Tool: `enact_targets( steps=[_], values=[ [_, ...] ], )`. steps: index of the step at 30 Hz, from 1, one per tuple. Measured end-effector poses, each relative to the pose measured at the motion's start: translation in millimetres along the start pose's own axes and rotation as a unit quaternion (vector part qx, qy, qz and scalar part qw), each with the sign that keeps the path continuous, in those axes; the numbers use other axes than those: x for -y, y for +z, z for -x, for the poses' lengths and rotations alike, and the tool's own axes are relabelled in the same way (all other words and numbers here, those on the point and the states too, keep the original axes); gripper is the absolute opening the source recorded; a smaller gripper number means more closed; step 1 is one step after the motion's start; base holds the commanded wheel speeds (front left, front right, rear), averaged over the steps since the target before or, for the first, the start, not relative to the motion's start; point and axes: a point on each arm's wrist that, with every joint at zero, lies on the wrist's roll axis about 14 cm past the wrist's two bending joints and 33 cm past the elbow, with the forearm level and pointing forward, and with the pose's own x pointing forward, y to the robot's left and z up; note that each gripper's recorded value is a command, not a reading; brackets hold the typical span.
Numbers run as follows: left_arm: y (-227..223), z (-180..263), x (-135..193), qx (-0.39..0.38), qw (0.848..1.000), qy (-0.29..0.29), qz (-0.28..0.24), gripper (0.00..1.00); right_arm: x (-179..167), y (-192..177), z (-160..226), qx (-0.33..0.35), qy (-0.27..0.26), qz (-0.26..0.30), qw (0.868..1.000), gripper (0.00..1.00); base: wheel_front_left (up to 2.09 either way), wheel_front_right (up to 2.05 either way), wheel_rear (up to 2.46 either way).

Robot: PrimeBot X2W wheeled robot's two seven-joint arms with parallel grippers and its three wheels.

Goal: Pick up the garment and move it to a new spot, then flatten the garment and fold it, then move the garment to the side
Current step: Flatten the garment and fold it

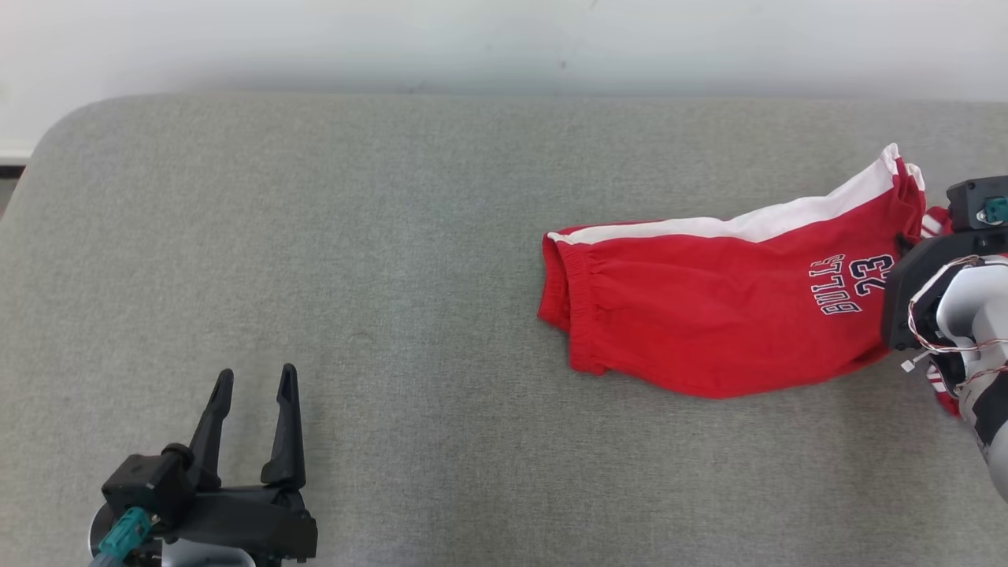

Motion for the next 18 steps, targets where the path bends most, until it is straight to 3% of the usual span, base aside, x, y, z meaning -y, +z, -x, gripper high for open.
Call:
enact_targets(
  steps=[4,7,18],
  values=[
    [1,0,7,0.002,1.0,-0.01,0.003,1.0,3,10,9,0.014,-0.005,0.009,1.0,0.0,0.0,0.0,0.0],
    [2,2,12,0.002,1.0,-0.017,0.002,1.0,-17,24,11,0.027,0.014,0.022,0.999,0.0,0.0,0.0,0.0],
    [5,14,9,0.004,1.0,-0.009,0.014,1.0,-175,41,13,0.017,0.164,0.063,0.984,0.0,0.0,0.0,0.0]
  ],
)
